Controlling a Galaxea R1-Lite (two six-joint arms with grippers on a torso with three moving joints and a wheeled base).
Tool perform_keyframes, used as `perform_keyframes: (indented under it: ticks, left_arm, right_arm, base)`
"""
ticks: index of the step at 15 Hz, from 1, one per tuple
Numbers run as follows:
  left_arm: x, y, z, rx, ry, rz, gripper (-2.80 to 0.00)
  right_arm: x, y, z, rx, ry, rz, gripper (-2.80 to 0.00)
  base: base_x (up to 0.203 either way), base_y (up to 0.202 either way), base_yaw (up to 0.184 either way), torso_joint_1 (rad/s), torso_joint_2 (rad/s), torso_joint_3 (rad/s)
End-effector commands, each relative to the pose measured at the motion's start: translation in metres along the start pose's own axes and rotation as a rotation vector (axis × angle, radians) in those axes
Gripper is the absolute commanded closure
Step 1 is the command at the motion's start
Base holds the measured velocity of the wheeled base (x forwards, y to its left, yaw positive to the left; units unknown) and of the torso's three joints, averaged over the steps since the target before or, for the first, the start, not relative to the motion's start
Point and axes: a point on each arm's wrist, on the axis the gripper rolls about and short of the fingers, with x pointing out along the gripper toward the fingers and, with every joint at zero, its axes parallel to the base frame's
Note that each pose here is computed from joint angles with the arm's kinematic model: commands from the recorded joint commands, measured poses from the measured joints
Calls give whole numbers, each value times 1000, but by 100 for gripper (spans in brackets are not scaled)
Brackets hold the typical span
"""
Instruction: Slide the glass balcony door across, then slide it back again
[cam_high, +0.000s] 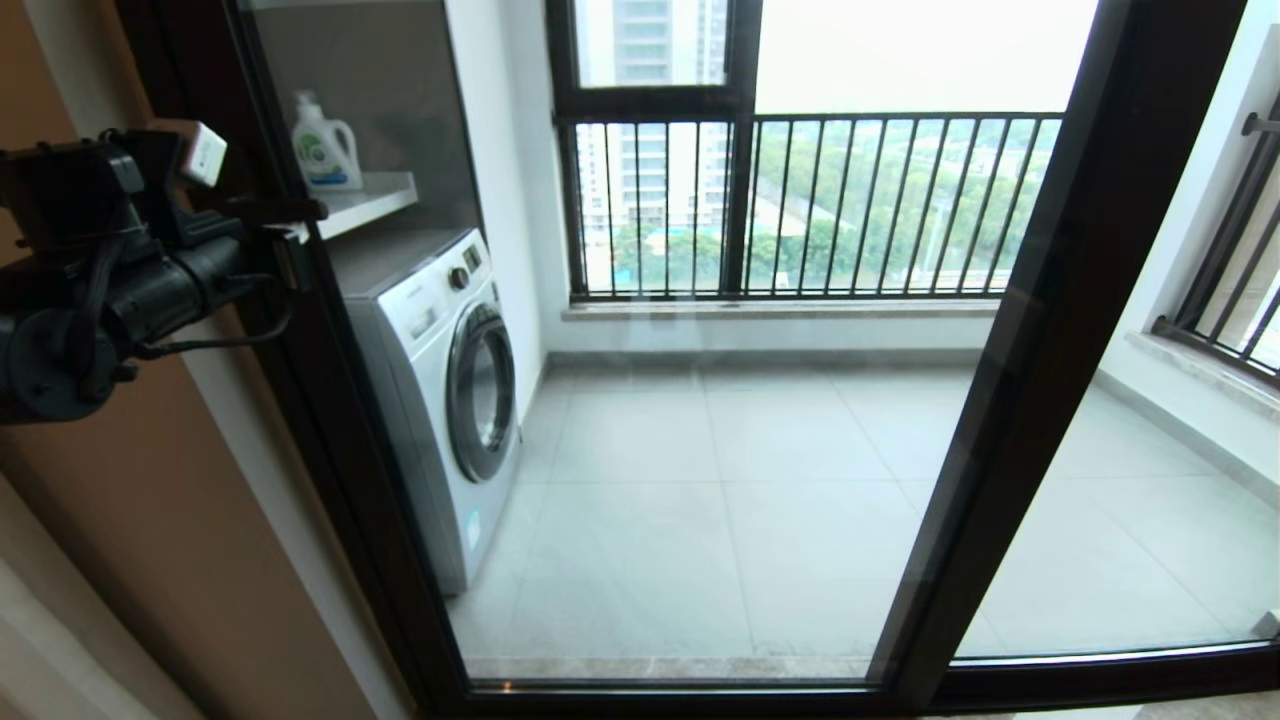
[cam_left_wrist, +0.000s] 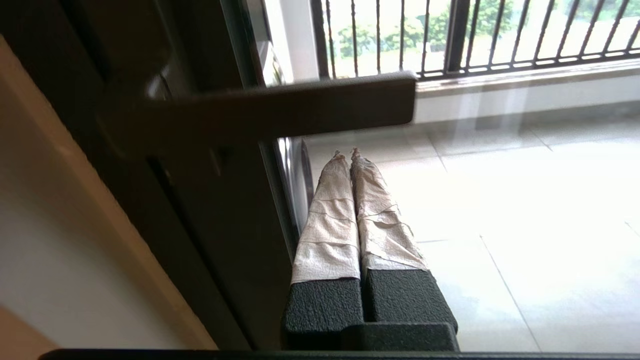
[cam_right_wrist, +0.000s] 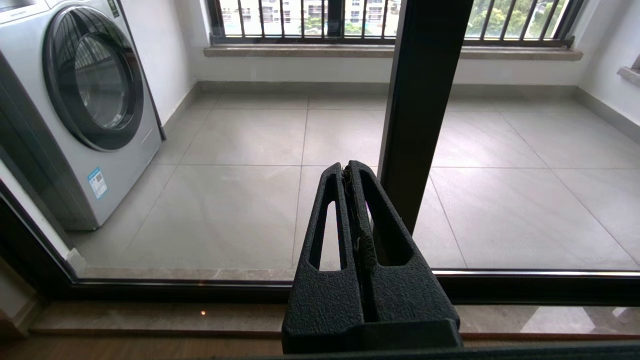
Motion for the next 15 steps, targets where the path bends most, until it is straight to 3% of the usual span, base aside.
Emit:
perform_keyframes:
  ticks: [1,6,10,12,15]
  left_arm:
    - [-59,-10,17,-27,-19,-25,0]
    - [-177,-27,49,-136,-133,-127,0]
    - [-298,-47,65,-229,-200,-319,0]
    - [-354,-57,54,-265,-162,-386,0]
    - [-415,-68,28,-298,-72,-411,0]
  right_arm:
    - [1,0,-3,-1,13,3,0]
    - [1,0,-3,-1,13,1,0]
    - [1,0,-3,-1,14,2,0]
    - [1,0,-3,-1,13,2,0]
    - [1,0,-3,-1,13,1,0]
  base:
    - [0,0,0,0,0,0]
    - [0,0,0,0,0,0]
    - [0,0,0,0,0,0]
    - [0,0,0,0,0,0]
    - [0,0,0,0,0,0]
